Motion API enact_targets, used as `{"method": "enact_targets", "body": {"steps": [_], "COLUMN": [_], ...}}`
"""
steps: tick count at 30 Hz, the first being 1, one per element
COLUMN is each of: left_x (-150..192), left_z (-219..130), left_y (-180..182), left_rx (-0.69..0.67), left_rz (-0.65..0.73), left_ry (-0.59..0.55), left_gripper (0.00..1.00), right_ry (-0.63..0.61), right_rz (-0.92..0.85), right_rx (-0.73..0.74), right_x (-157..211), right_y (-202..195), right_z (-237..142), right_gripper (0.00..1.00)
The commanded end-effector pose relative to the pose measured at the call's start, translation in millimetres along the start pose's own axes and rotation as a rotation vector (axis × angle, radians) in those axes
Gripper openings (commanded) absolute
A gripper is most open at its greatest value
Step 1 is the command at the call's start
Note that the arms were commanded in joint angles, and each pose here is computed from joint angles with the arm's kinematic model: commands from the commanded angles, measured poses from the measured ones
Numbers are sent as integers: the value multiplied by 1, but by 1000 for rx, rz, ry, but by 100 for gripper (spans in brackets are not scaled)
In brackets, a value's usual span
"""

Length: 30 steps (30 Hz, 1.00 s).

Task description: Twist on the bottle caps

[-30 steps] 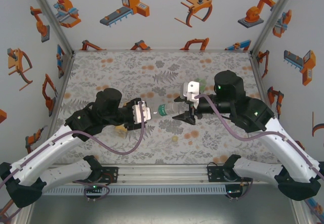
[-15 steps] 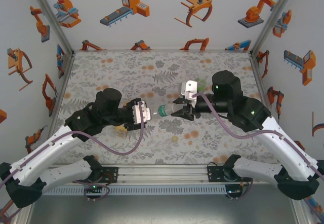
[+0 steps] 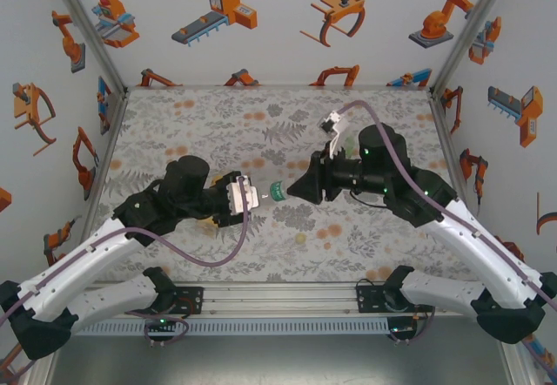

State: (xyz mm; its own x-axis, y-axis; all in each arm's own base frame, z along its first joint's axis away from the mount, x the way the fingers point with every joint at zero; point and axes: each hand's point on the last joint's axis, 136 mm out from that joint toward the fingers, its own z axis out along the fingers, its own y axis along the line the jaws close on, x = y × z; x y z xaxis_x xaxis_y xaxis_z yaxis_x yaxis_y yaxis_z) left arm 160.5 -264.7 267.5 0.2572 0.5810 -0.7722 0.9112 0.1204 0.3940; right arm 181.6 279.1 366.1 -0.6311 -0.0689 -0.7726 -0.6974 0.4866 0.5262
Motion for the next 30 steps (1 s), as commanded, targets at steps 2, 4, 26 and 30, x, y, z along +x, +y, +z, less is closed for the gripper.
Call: {"method": "enact_targets", "body": {"steps": [2,4,26,30], "left_x": [-25,-26,-32,-34], "left_z": [-4,-3,-7,-8], "left_y": [12,13,11,10], "left_rx": [-61,-65,-44,-39], "left_rz": [2,-2,-3,-2], "left_ry": [-115,-117,-140,-147], "left_gripper": [0,0,0,0], "right_ry": [-9,0,-242,-244], "right_rz": [616,778,61,-197], "right_rx": [100,131,49,-65], "right_x": [8,17,-51,-49], "right_y": [-21,-28,13,38], "right_z": [8,9,-44,-47], "right_gripper": [14,14,62,65]}}
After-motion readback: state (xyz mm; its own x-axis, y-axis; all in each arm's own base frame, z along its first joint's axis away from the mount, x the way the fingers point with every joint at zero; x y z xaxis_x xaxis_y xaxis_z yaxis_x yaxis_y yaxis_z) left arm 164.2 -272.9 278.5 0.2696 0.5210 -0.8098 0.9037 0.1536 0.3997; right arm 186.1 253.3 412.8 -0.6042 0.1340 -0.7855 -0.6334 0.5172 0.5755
